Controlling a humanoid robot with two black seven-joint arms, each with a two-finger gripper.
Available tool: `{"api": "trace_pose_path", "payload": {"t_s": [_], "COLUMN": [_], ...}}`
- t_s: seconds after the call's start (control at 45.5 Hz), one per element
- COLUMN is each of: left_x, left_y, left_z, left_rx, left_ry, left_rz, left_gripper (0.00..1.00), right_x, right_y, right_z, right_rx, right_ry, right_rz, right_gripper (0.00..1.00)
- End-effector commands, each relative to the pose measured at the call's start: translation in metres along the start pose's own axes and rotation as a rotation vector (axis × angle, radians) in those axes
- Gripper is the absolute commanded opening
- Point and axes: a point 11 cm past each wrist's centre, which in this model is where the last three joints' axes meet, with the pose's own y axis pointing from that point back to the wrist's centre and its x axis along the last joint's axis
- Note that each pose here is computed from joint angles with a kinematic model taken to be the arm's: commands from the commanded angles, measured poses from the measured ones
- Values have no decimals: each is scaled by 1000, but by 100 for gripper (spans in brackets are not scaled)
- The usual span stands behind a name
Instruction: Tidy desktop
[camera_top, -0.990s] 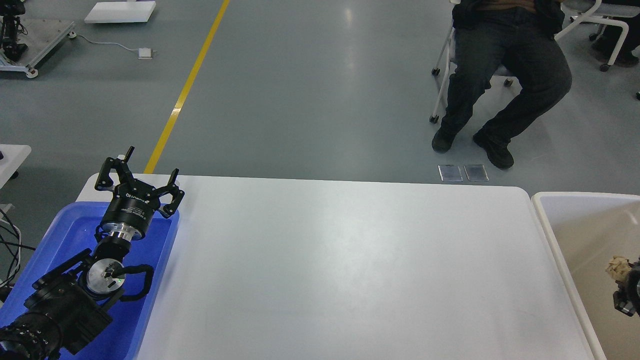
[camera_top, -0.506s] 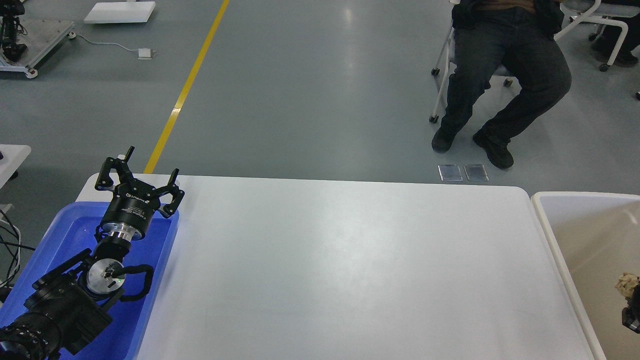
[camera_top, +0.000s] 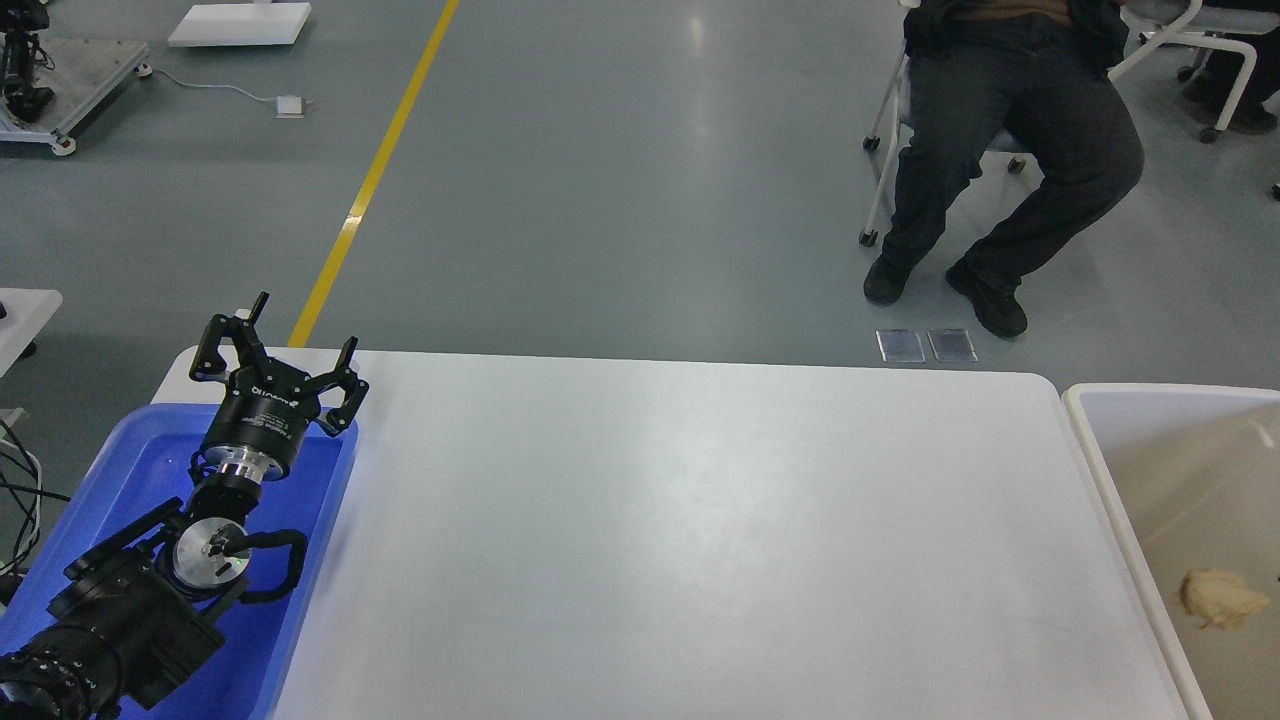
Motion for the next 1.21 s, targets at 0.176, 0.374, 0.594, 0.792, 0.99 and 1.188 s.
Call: {"api": "trace_pose_path", "payload": {"t_s": [0.176,0.374,0.594,0.792,0.99,1.188], "left_x": [0,0,0,0,0,0], "left_y": [0,0,0,0,0,0], "left_z": [0,0,0,0,0,0], "left_rx": [0,0,0,0,0,0], "left_ry": [0,0,0,0,0,0], "left_rz": [0,0,0,0,0,0], "left_gripper": [100,100,100,100,100,100], "right_x": [-51,-66,-121,-187,-251,-308], "right_y": [16,20,35,60,97,138], "right_z": [-68,-75,-87,-91,-92,-76], "right_rx": [114,123,130,127,129,103], "right_ry": [-61,-66,-207,-309,-375,-380], "right_rz": [-105,-157,-383,-619,-890,-1140], "right_gripper": [100,100,100,100,100,100]}}
